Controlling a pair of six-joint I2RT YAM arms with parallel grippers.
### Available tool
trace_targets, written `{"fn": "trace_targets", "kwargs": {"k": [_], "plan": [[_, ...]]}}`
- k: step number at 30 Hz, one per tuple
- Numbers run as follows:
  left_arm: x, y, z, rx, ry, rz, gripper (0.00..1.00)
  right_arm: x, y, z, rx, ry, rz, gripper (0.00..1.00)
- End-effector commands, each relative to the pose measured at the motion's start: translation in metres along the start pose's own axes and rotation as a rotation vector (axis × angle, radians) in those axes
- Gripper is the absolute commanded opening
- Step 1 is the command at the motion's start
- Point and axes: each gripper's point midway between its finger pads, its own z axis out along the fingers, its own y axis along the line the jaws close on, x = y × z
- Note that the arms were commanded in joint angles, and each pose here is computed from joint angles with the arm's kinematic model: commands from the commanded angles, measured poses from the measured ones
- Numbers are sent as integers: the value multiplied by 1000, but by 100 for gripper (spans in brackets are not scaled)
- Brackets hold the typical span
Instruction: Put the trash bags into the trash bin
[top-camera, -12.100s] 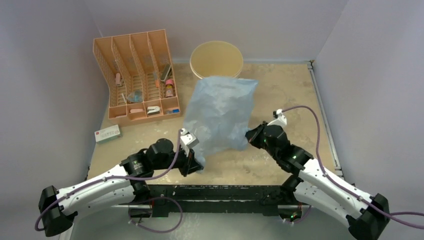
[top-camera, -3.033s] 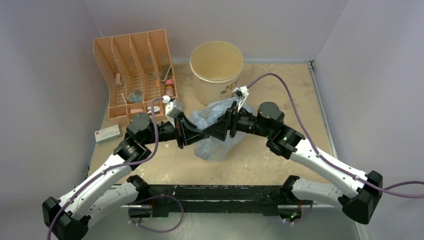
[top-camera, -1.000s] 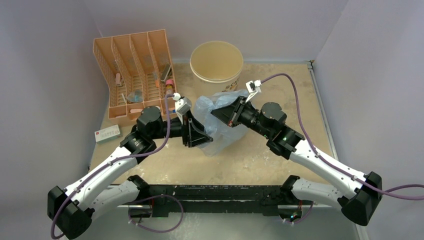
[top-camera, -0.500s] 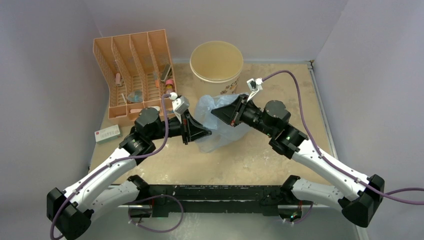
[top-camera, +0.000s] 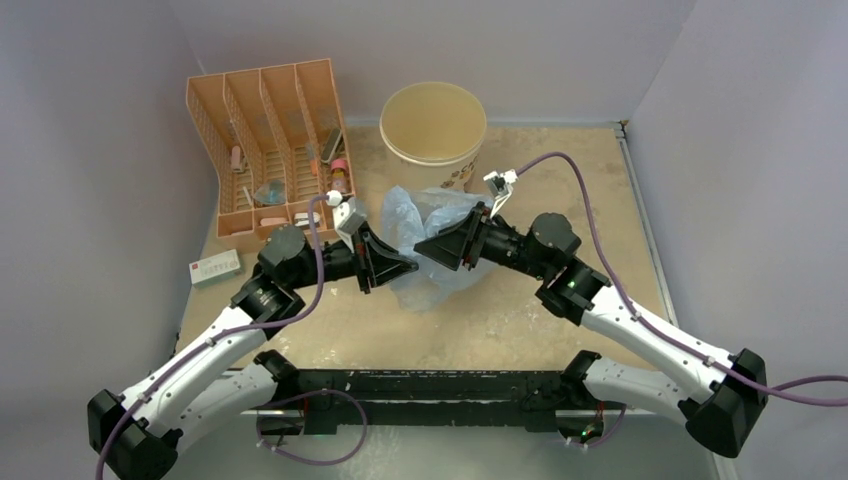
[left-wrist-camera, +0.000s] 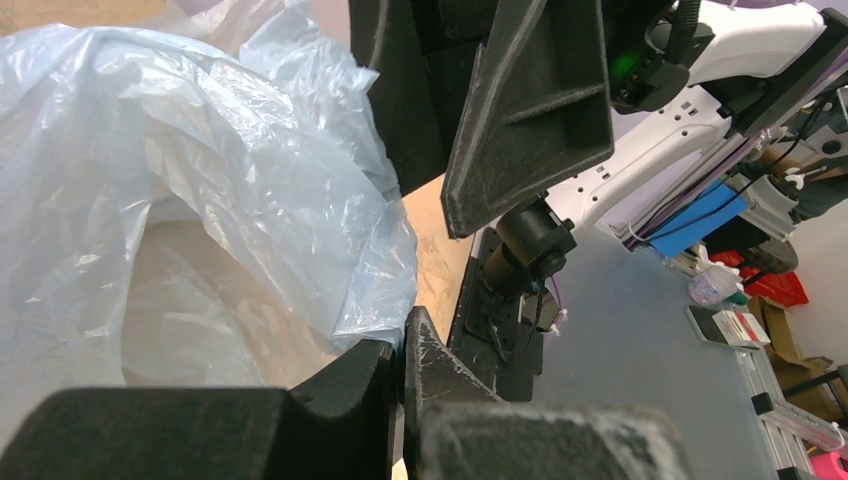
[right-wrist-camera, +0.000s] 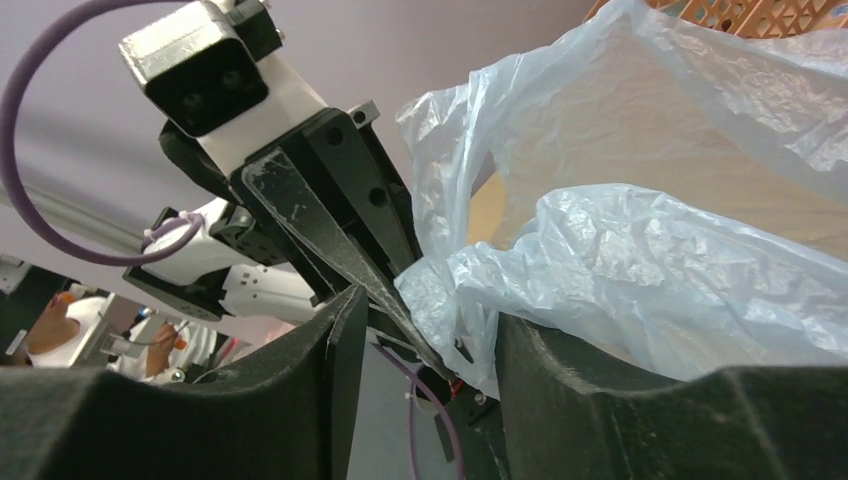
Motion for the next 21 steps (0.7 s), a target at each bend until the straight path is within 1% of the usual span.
{"fn": "trace_targets", "kwargs": {"k": [1, 6, 8, 12, 14, 16, 17, 18, 21], "plan": [[-19, -11, -2, 31, -69, 42, 0, -9, 24, 1, -92, 13, -69, 53], [-11, -19, 4, 120, -52, 23, 0, -4, 29, 8, -148, 54, -78, 53], [-8, -18, 7, 138, -44, 8, 0, -7, 37, 7, -195, 38, -77, 49], [-5, -15, 8, 129, -56, -5, 0, -5, 44, 9, -233, 55, -79, 29], [-5, -13, 7, 112, -62, -5, 0, -5, 42, 9, -223, 62, -80, 17], [-6, -11, 6, 97, -67, -7, 0, -9, 38, 10, -186, 46, -84, 6], [-7, -9, 5, 84, -69, -12, 2, -11, 34, 11, -160, 35, -85, 3], [-7, -8, 5, 74, -71, -14, 5, -14, 30, 11, -132, 20, -85, 0], [-7, -5, 3, 45, -72, -18, 23, -23, 22, 10, -64, -28, -76, 0]]}}
